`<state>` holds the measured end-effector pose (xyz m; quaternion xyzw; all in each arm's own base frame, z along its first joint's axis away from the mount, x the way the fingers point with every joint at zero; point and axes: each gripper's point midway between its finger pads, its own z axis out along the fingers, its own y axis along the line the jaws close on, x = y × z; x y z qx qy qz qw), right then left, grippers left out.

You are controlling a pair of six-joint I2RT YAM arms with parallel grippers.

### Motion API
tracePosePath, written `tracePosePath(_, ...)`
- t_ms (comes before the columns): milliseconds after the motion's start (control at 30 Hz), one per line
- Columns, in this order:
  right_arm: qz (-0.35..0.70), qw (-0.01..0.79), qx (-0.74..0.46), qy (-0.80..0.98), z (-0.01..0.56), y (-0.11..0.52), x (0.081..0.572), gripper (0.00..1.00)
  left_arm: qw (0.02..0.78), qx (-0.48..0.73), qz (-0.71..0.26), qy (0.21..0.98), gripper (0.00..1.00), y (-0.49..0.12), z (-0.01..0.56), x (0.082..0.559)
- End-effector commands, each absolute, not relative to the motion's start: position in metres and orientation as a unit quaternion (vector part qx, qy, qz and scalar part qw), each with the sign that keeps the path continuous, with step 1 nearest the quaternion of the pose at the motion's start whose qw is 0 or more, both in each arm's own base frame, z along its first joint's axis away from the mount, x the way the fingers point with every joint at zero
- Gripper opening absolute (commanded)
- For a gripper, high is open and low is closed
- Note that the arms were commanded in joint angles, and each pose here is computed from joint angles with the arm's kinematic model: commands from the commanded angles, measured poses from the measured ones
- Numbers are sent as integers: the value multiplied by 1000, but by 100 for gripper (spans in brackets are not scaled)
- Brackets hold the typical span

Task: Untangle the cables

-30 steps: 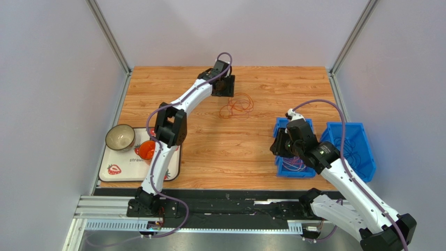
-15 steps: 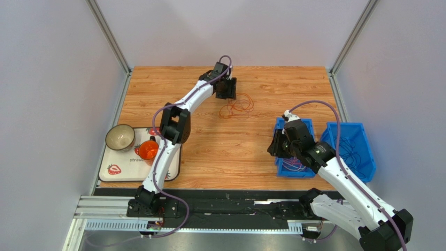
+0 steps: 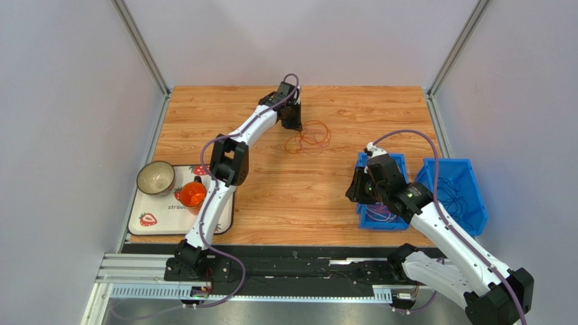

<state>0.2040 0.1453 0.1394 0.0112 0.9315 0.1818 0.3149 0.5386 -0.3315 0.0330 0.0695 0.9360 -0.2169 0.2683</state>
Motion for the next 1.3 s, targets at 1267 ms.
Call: tracePosePath(1267, 330, 340, -48, 879, 216, 205, 216, 34, 371, 91, -288, 878, 0, -253, 236, 402)
